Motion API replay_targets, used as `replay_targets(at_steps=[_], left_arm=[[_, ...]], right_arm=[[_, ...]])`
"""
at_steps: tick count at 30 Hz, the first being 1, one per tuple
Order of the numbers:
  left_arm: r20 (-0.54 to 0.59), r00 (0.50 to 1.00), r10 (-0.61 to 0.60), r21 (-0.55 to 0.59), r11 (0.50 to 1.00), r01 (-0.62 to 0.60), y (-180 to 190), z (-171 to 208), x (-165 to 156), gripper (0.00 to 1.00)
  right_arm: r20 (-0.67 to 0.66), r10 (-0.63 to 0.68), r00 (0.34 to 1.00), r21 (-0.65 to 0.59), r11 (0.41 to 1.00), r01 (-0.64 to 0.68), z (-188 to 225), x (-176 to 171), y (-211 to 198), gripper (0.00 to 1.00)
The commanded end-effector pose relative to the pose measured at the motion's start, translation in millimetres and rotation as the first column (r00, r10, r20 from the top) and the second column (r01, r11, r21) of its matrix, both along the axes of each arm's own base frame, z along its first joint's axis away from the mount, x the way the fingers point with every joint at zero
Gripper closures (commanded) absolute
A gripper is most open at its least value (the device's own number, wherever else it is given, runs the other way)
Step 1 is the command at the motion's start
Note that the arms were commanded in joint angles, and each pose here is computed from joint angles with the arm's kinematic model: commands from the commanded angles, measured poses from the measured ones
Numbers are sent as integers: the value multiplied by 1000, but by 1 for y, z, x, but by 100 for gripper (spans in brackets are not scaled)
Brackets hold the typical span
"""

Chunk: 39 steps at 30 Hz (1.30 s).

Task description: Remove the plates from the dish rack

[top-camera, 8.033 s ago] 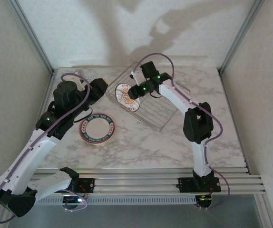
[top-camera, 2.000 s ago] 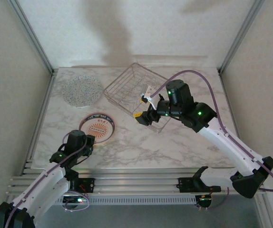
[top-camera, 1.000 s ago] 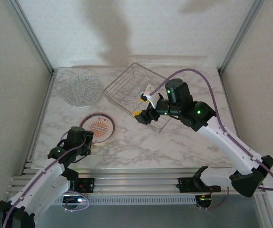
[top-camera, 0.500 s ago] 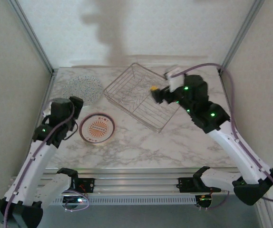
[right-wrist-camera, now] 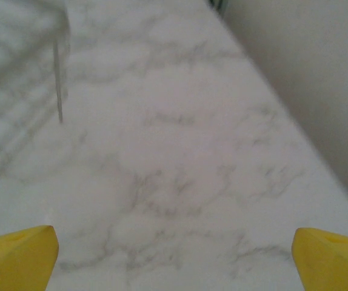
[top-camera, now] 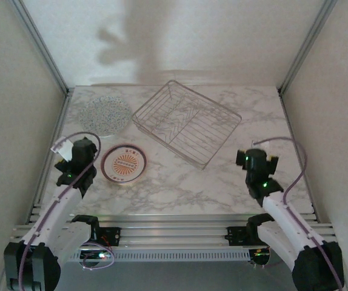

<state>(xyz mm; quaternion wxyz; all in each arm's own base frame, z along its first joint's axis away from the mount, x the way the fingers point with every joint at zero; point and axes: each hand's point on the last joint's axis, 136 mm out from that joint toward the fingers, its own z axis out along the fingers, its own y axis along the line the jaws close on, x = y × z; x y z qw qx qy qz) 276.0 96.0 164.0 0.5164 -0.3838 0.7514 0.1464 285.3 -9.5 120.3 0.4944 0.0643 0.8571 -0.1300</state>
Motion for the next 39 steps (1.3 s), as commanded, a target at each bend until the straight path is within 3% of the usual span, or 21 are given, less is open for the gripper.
replay_targets(at_steps=[1,4,12,20,26,31,34,39], left_arm=[[52,998,-31,202,979,20,11,18,6,0],[29,994,-102,202,975,94,4,-5,14,0],[127,974,-187,168,972,165,-1,-32,34,0],[221,919,-327,212,936,282,-11,-17,71,1],[219,902,-373,176,924,340,-14,-22,95,0],[215,863,-458,211,884,417,-32,-26,100,1],[276,823,-496,281,861,425,-42,-25,82,1],[260,868,-423,242,899,365,-30,-30,84,0]], right_arm=[[212,45,976,46,997,-55,24,30,7,1],[196,94,976,21,995,-100,13,45,13,1],[168,170,971,59,981,-183,-12,105,24,1],[215,211,954,90,968,-234,-30,98,26,1],[172,99,980,98,988,-117,-33,105,9,1],[178,91,980,94,990,-109,-32,105,7,1],[176,91,980,95,990,-109,-33,105,7,1],[173,90,981,95,990,-108,-33,105,7,1]])
